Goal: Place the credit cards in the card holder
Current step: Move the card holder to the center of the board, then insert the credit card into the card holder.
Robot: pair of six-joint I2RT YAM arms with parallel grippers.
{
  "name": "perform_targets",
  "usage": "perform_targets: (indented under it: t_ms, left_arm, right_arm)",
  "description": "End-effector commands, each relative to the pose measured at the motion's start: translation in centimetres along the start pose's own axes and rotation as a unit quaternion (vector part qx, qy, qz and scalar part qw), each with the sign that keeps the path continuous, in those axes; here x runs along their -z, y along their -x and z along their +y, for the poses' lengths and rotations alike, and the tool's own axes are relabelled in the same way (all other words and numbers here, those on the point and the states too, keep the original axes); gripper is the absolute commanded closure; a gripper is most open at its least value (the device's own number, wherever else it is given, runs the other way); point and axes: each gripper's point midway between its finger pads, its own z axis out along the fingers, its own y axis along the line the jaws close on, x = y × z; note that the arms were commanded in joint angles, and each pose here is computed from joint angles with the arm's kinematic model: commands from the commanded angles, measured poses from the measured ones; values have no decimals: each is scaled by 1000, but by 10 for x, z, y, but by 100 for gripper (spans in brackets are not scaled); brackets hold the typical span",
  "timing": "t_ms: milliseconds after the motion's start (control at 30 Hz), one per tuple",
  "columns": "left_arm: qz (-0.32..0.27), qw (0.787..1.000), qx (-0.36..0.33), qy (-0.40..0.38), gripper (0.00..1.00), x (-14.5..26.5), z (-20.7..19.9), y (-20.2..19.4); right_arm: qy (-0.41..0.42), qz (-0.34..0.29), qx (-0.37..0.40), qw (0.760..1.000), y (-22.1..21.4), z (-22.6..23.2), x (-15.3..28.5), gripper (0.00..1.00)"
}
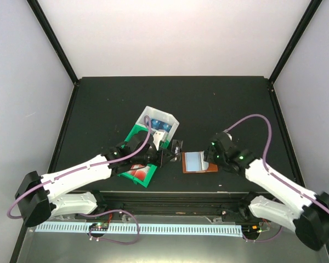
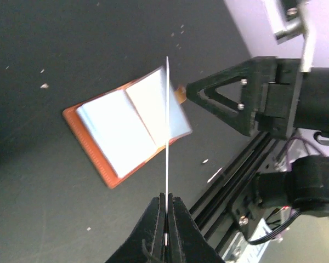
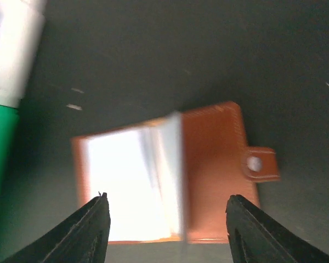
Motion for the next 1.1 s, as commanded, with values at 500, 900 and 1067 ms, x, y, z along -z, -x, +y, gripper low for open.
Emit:
perform_targets:
  t_ms: [500, 900, 1067]
  left_arm:
    - [-49, 969, 80, -230, 98, 46, -102, 44]
    - [-18, 969, 88, -232, 93, 39, -103, 38]
    - [-24, 985, 85, -149, 54, 24, -67, 28]
  right_arm:
    - [506, -34, 47, 860, 10, 143, 157, 43]
    - [565, -12, 39, 824, 4, 152, 182, 99]
    - [498, -46, 36, 865, 9, 134, 155, 99]
